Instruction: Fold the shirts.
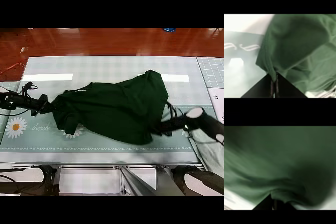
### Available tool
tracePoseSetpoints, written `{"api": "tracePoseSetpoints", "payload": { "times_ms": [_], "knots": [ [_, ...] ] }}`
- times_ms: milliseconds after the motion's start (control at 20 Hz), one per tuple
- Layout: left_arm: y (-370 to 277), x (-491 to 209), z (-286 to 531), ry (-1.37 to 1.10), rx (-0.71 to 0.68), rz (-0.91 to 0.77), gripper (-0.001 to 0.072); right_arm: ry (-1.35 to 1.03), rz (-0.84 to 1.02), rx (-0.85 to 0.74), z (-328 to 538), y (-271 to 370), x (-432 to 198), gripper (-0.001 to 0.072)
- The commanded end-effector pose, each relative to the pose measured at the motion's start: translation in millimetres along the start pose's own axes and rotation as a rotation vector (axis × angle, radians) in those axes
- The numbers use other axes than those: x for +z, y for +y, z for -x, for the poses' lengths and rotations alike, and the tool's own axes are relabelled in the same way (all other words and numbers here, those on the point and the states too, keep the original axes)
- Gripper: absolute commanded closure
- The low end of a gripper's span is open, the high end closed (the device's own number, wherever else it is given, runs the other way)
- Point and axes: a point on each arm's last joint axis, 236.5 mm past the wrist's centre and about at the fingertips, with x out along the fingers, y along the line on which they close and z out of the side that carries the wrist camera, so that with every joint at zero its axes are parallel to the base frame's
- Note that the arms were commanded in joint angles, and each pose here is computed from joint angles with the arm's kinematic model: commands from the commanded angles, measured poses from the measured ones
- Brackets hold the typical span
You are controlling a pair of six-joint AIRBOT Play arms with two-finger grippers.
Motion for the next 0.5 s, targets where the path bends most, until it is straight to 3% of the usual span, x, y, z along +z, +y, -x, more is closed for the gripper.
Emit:
{"api": "tracePoseSetpoints", "payload": {
  "times_ms": [0,250,450],
  "knots": [
    [-42,17,27,-0.120,-0.095,-0.028,0.0687,-0.064,0.205,0.087,34,74,41,0.0688],
    [-205,49,186,-0.574,-0.318,-0.336,0.0687,-0.603,0.540,0.125,255,208,109,0.0689],
    [-323,-5,329,-0.949,-0.397,-0.640,0.0687,-1.001,0.762,0.093,413,282,55,0.0689]
  ]
}}
